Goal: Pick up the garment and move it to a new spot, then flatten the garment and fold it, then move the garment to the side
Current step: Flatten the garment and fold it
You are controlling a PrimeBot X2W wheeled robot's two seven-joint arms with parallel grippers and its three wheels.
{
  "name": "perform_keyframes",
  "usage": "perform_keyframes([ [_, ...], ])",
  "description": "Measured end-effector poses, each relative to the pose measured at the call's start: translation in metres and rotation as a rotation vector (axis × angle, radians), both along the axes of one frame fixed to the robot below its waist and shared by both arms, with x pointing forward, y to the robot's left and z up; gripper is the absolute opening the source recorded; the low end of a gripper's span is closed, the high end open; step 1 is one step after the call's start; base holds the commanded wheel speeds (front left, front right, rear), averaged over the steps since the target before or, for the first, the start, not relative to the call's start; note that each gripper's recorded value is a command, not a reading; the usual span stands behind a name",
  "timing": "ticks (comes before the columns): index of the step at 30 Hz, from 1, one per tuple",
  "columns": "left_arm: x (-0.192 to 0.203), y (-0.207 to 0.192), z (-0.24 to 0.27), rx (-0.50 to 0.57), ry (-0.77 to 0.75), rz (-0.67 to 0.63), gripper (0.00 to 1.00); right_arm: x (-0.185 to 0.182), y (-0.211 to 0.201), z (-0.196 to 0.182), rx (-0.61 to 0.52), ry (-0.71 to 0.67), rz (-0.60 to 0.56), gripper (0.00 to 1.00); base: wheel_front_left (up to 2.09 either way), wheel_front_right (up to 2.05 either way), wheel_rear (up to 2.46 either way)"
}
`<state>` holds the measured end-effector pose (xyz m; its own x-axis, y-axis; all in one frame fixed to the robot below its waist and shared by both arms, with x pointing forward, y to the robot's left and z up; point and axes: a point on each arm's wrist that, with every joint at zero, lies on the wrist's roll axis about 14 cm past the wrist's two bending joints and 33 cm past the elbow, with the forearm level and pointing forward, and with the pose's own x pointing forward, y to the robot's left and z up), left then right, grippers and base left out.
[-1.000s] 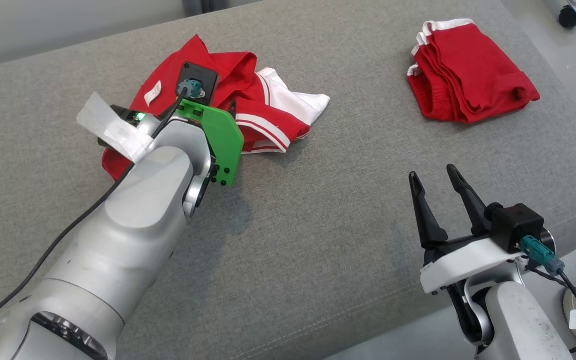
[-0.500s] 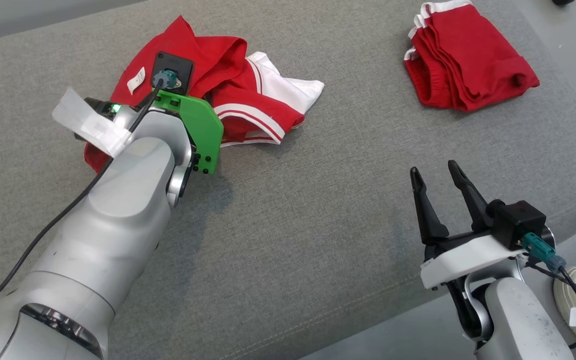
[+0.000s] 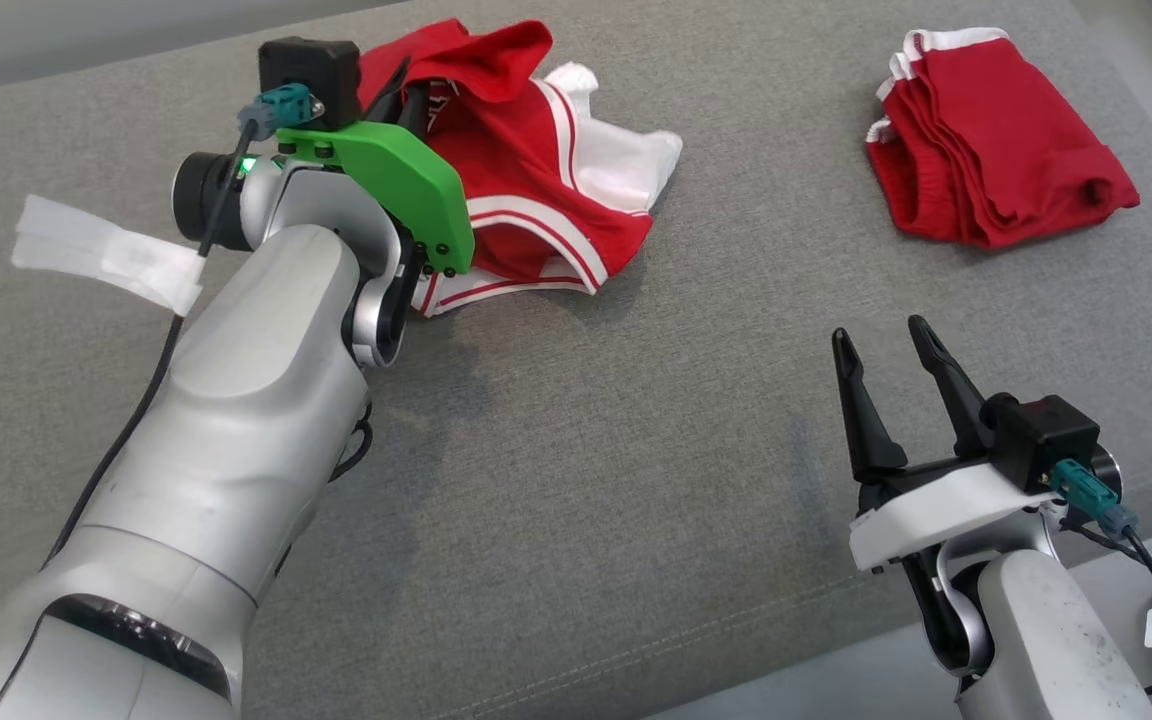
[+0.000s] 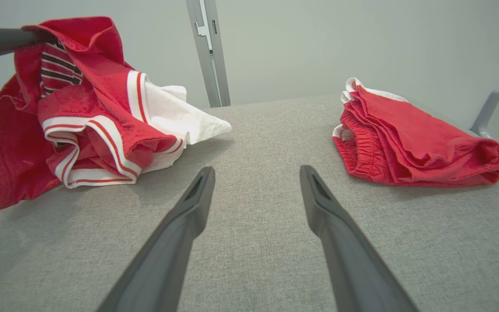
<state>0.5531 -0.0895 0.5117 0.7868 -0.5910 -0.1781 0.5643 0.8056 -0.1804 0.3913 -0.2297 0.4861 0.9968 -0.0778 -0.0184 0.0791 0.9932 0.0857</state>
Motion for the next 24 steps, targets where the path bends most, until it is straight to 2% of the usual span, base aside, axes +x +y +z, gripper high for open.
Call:
perform_keyframes([
  [4,0.006,0.013,0.03,-0.109,-0.055,0.048,0.0,0.005,0.008,0.002,0.002,-0.006,0.025,1.0,0.0,0.0,0.0],
  [11,-0.001,0.026,0.067,-0.181,-0.13,0.05,0.0,0.011,0.027,0.01,0.013,-0.027,0.08,1.0,0.0,0.0,0.0],
  [21,-0.033,-0.01,0.122,-0.325,-0.161,-0.088,0.0,0.007,0.031,0.018,0.017,-0.049,0.091,1.0,0.0,0.0,0.0],
  [24,-0.046,-0.022,0.142,-0.419,-0.14,-0.139,0.0,0.006,0.029,0.018,0.017,-0.049,0.086,1.0,0.0,0.0,0.0],
])
